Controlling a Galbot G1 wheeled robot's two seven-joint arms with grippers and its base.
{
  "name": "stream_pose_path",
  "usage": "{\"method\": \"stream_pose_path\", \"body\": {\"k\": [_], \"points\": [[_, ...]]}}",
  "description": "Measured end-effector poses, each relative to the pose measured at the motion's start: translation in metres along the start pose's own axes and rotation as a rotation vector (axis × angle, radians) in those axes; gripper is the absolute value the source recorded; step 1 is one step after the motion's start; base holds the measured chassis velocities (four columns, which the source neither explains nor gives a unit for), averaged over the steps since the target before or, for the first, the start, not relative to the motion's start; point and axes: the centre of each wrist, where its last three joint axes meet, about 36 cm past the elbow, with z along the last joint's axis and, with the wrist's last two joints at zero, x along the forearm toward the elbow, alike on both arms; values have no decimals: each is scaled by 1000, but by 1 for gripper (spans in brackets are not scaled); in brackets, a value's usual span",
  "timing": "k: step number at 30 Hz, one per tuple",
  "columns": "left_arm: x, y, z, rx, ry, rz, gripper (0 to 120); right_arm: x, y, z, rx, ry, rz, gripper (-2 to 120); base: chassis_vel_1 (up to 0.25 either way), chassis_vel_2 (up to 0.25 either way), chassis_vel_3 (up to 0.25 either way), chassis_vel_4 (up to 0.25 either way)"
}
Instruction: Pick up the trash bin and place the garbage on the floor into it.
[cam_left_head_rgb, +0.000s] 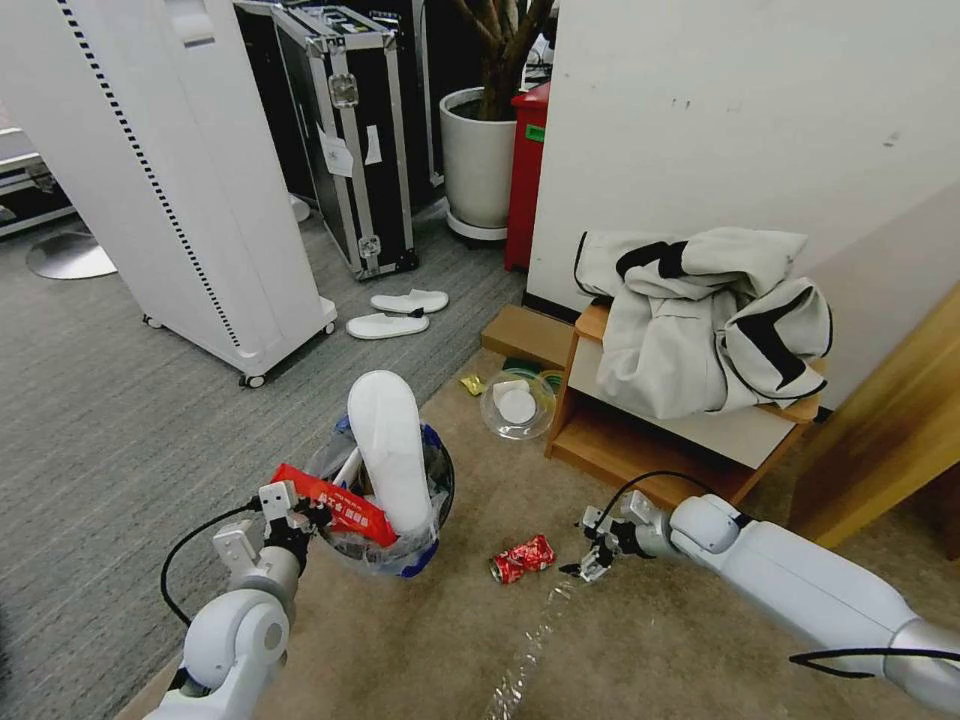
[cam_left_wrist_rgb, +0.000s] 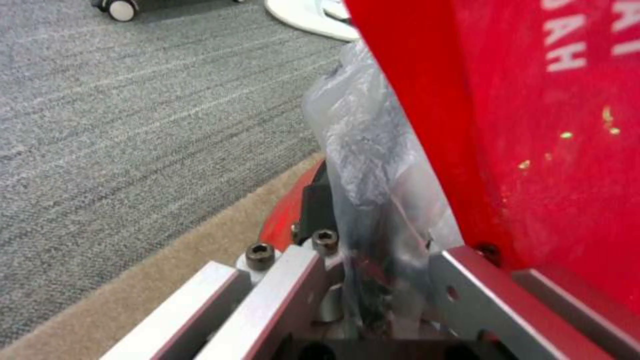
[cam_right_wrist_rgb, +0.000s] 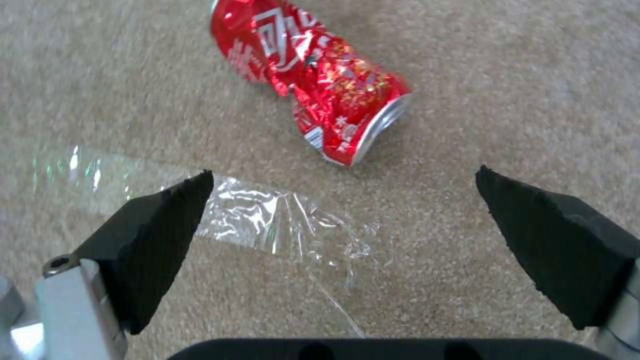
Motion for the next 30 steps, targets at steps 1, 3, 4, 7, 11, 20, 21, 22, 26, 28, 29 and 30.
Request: {"method": "stream_pose_path", "body": {"k": [1,3,4,7,11,20,21,22,26,28,29,30], "points": [[1,-1,2,4,1,1,1,-1,0,-4,23,9,-7,100,0,0,0,0],[1,-2,4,8,3,2,1,-1,-1,-8,47,19,-15,100,0,0,0,0],[2,-3,5,9,3,3,1,-1,-3,-13,73,32,-19,100,0,0,0,0],[3,-3,7,11,2,4,1,0,-10,-23,136,70,-30,100,0,0,0,0],[3,-2,7,14,-2,3,1,4,-21,-37,180,93,-25,100,0,0,0,0],[5,-2,6,20,-7,5,1,13,-36,-60,224,106,-23,100,0,0,0,0],[5,-2,6,21,-9,6,1,14,-40,-60,224,113,-21,100,0,0,0,0],[5,-2,5,21,-10,7,1,15,-43,-60,222,118,-20,100,0,0,0,0],[5,-2,5,22,-12,8,1,17,-48,-64,223,116,-17,100,0,0,0,0],[4,-4,6,25,-12,9,1,16,-52,-68,228,117,-27,100,0,0,0,0],[4,-4,6,25,-12,9,1,16,-52,-68,228,117,-27,100,0,0,0,0],[4,-4,6,25,-12,10,1,15,-54,-69,229,118,-31,100,0,0,0,0]]}}
